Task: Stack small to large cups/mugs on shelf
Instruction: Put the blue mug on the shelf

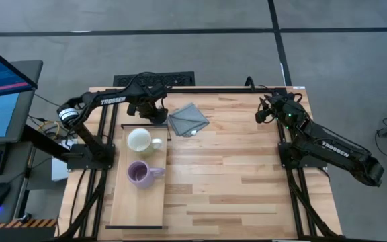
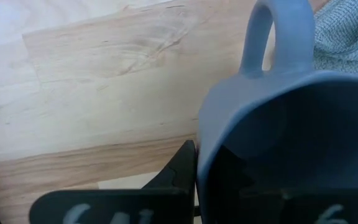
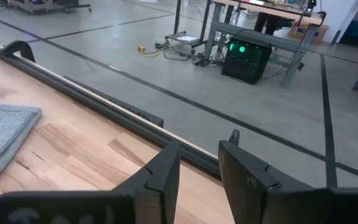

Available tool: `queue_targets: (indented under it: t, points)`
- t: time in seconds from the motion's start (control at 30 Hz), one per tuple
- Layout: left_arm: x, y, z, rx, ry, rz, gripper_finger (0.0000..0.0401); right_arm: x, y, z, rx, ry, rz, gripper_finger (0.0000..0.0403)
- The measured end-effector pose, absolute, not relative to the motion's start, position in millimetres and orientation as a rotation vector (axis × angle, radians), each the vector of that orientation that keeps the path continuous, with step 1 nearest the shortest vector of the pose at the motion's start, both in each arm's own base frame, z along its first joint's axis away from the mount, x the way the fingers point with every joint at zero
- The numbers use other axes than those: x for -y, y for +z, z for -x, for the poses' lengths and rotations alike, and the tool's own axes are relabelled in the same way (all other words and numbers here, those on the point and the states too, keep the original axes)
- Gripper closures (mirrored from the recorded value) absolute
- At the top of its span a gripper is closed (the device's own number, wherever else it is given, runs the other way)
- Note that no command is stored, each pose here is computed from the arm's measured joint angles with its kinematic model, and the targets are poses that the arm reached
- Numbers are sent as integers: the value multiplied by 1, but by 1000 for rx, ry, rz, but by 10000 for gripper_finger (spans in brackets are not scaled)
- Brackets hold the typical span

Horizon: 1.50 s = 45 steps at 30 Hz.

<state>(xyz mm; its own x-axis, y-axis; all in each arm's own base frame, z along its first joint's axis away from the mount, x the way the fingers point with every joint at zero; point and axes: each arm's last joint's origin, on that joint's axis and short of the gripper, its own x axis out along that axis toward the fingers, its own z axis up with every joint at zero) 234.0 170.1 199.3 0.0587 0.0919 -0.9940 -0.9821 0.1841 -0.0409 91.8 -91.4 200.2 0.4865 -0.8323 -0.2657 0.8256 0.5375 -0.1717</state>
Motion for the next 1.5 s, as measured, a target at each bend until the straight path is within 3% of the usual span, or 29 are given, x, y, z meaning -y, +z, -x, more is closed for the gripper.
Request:
queue_targets:
  t: [0.27,0.57,0.83,1.17,1.5]
  points:
    - [-173,205,-237,-1175,1062,973,392,91,200,-92,-336,-1009,21,269]
    - [-181,244,-240,-1202,1018,852,393,91,200,-92,-336,-1009,21,269]
    - [-189,308,-239,-1181,1042,705,393,91,200,-92,-336,-1009,21,269]
    - [-182,400,-228,-1065,944,562,393,91,200,-92,-335,-1009,20,269]
    - [-155,451,-208,-994,758,491,393,92,200,-92,-335,-1008,19,269]
